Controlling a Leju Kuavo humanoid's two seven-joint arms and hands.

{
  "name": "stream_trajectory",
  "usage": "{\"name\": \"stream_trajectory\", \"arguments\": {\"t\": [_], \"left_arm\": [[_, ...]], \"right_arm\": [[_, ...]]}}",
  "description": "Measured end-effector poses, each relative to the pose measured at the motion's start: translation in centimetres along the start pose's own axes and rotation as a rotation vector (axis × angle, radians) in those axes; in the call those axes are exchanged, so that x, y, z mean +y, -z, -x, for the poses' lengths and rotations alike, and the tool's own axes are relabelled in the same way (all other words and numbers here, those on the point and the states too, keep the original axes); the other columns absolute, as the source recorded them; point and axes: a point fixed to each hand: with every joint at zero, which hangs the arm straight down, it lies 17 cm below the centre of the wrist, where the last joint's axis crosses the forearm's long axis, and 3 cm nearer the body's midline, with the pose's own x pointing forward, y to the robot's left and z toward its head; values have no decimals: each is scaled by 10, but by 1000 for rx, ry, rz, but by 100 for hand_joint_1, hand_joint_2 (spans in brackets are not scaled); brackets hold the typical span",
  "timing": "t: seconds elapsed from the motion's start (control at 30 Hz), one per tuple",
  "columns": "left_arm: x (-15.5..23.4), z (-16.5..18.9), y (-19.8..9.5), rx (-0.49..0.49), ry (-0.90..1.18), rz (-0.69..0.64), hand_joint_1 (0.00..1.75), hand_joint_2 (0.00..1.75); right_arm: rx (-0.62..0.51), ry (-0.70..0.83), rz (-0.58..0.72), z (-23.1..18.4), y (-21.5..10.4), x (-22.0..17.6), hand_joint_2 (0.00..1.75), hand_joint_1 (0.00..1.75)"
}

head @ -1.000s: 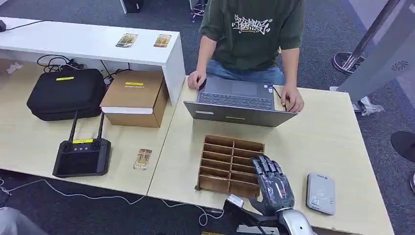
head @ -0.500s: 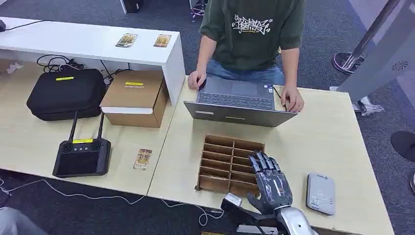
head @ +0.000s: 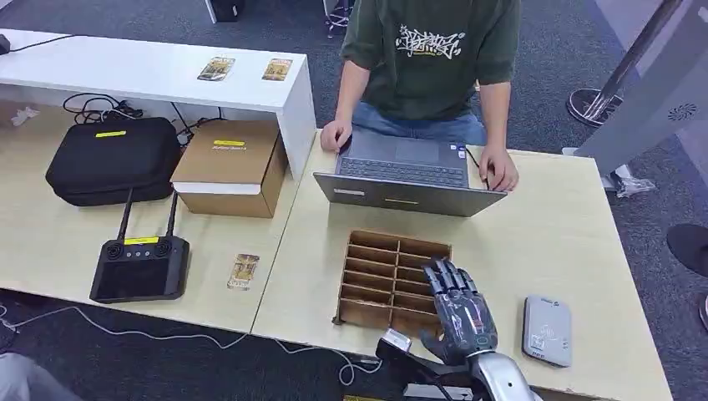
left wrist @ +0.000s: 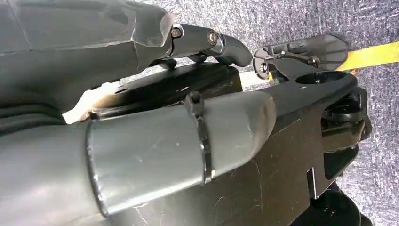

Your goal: Pass the card to the sensor for recognition and then transmit it.

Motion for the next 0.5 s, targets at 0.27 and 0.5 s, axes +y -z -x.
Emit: {"name": "stream_trajectory", "arguments": {"t": [0.27, 0.5], "left_arm": [[0, 0, 0, -1, 9, -2, 0, 0], [0, 0, 0, -7, 13, -3, 0, 0]], "right_arm": [[2, -3, -45, 1, -2, 12, 175, 0], [0, 5, -66, 2, -4, 21, 175, 0]]}}
